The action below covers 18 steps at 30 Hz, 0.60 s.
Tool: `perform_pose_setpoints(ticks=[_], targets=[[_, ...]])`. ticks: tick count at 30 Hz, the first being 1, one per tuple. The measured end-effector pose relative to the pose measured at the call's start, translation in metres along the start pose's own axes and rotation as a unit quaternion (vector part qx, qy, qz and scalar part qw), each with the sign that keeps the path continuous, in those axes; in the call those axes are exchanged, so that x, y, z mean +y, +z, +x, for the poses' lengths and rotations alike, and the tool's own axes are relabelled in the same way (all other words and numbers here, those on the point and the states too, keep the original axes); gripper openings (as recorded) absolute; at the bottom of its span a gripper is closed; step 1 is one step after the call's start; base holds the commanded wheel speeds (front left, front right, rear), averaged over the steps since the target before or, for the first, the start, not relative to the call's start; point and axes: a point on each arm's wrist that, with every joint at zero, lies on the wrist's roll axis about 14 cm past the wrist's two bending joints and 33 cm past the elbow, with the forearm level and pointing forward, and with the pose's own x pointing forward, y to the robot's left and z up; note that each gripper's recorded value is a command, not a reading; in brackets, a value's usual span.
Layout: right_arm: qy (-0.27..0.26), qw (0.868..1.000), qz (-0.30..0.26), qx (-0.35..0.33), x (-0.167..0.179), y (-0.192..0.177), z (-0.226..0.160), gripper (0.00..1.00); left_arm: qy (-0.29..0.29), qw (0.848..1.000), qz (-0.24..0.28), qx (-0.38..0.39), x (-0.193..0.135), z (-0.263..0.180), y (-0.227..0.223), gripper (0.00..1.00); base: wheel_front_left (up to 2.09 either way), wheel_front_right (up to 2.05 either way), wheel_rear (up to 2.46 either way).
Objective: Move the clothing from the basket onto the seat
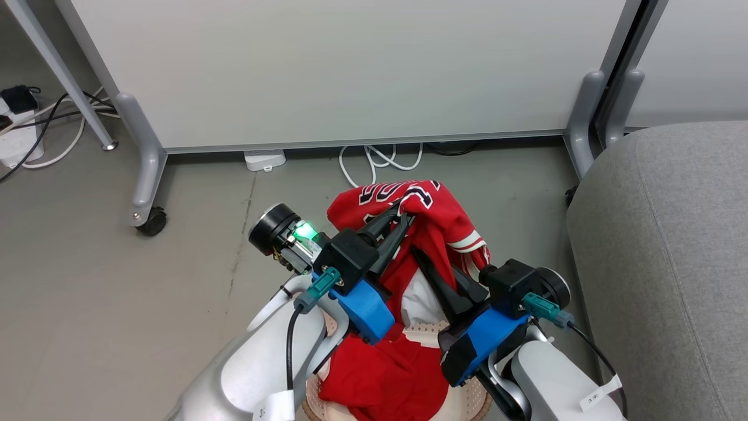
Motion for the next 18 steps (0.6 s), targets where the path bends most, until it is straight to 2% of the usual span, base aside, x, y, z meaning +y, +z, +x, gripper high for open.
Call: perform_pose_setpoints(ticks=[7, 8, 9, 18], targets=[[0.002, 1.0, 0.002, 0.0, 0.0011, -0.0004, 0.0006, 0.0, 0.002, 1.0, 0.0, 0.001, 0.0016, 0.0001, -0.0012, 0.0, 0.0, 0.0, 0.0], [0.002, 1.0, 0.003, 0.0, 0.0011, -0.0004, 0.0006, 0.0, 0.004, 1.0, -0.001, 0.002, 0.0025, -0.0001, -0.002, 0.77, 0.0, 0.0, 0.0], [0.002, 1.0, 0.004, -0.001, 0.001, -0.0002, 0.0005, 0.0, 0.004, 1.0, -0.001, 0.004, 0.0029, -0.0002, -0.0029, 1.0, 0.0, 0.0, 0.0], [0.001, 1.0, 0.005, -0.001, 0.0002, -0.0003, 0.001, 0.0, 0.008, 1.0, 0.003, 0.002, 0.0059, -0.0001, -0.0021, 1.0, 0.0, 0.0, 0.0]])
